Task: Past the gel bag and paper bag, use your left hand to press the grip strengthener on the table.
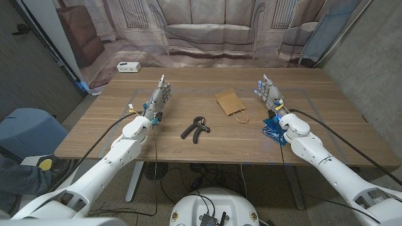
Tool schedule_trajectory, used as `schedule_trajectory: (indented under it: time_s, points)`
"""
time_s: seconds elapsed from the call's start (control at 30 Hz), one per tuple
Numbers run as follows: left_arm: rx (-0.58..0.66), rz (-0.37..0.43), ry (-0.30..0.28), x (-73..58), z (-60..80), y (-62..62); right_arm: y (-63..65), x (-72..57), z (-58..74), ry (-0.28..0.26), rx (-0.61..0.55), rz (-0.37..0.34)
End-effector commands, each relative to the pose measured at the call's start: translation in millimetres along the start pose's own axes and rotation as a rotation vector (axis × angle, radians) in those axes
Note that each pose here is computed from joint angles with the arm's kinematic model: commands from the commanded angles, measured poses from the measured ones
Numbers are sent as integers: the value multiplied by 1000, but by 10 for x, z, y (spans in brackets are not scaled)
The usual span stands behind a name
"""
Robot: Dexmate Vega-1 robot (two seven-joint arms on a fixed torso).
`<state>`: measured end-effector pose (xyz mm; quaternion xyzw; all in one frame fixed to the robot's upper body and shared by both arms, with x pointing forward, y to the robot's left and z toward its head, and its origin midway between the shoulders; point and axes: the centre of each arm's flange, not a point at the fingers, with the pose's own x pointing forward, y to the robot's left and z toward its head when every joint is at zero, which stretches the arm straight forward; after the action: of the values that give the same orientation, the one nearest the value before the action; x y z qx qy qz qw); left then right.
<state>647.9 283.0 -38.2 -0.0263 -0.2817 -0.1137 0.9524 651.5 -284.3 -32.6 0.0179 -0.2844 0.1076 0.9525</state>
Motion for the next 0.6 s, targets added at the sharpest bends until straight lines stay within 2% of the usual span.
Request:
schedule_trajectory:
  time_s: [0.03, 0.23, 0.4, 0.6]
  points:
    - [-15, -11, 40, -121, -54, -92, 107, -87, -77, 3, 2, 30]
    - [16, -22, 50, -154, 36, -145, 136, -80, -30, -42, -10, 50]
    - [26, -27, 47, -189, 105, -174, 104, -116, 13, -63, -37, 53]
    - [32, -76, 2, -168, 153, -182, 59, -165, 30, -73, -38, 49]
